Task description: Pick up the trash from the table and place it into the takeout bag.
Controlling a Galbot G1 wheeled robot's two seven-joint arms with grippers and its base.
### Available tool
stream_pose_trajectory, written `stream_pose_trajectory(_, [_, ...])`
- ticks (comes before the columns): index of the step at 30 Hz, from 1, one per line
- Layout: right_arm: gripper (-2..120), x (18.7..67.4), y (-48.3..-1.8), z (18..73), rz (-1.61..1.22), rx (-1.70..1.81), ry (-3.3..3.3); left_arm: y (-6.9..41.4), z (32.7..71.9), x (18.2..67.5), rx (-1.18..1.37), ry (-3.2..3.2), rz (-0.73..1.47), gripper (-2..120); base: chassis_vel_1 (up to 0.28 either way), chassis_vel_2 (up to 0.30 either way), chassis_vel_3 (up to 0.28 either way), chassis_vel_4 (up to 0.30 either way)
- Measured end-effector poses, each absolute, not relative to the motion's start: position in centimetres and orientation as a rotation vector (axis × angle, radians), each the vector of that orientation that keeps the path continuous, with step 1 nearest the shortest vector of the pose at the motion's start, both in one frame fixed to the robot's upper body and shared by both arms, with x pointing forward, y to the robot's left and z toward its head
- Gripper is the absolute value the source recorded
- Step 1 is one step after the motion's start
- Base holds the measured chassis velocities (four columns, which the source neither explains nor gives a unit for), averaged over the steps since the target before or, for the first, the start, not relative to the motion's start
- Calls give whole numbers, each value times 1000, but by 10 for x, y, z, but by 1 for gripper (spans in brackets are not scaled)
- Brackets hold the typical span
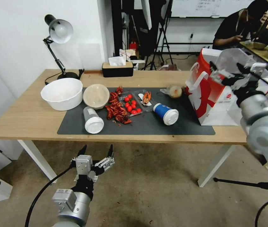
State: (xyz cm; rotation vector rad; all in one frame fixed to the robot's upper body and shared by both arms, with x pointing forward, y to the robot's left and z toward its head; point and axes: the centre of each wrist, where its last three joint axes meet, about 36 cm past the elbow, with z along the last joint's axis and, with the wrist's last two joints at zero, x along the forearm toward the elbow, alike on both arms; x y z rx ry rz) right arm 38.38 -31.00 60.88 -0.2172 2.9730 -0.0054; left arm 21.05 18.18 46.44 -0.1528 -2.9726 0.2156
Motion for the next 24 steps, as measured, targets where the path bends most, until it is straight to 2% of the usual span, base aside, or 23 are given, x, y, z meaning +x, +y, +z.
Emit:
stream_pose_trajectory(7, [100, 365, -302, 574, -42, -281, 2986, 182, 464, 211, -181, -2999, 231, 100, 0, 0, 0, 0])
stream_pose_trajectory(15, [100, 338, -299, 513, 4, -301, 3032, 183, 464, 211, -187, -2998, 228, 100, 0, 0, 0, 0])
stream_pose_trajectory(24, [100, 305, -297, 469, 63, -320, 3044, 183, 462, 212, -189, -2996, 228, 100, 0, 0, 0, 0])
